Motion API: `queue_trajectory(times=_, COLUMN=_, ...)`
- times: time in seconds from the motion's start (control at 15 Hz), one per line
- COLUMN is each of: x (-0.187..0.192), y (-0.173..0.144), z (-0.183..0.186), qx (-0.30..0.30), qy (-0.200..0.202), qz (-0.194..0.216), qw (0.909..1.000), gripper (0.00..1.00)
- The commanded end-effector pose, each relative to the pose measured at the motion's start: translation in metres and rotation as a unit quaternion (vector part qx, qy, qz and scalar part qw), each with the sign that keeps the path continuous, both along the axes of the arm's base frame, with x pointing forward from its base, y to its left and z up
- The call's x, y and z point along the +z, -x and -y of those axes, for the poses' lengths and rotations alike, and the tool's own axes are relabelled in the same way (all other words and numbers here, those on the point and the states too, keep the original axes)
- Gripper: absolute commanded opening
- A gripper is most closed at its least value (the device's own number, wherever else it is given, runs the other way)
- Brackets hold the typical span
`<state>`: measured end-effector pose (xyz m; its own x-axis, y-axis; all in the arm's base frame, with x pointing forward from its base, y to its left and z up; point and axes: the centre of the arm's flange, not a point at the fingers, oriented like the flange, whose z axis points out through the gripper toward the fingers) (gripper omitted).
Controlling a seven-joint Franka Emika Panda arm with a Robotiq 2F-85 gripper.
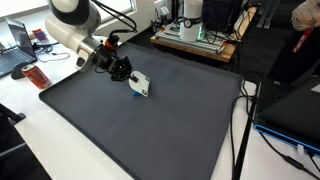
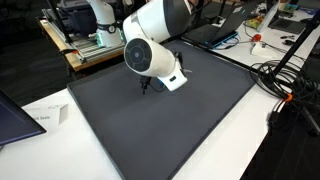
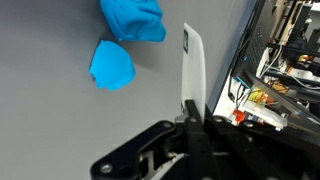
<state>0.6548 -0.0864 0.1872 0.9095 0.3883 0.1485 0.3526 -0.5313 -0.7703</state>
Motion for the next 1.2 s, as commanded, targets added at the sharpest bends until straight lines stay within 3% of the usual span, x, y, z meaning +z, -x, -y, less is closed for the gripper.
queue_trajectory(times=0.0, x=0.029, y=0.015, z=0.004, qx=-0.006, qy=0.044, qz=-0.001, qw=0.9990, gripper=0.01)
queue_trajectory(times=0.4, x=0.070, y=0.023, z=0.006, qx=-0.030, qy=0.100, qz=0.007, qw=0.9945, gripper=0.01)
queue_trajectory(times=0.67, x=0.085, y=0.029, z=0.002, qx=-0.050, qy=0.156, qz=0.002, qw=0.9864, gripper=0.01)
queue_trajectory(times=1.13, x=0.088, y=0.025, z=-0.006, qx=-0.137, qy=0.267, qz=-0.013, qw=0.9539, gripper=0.01)
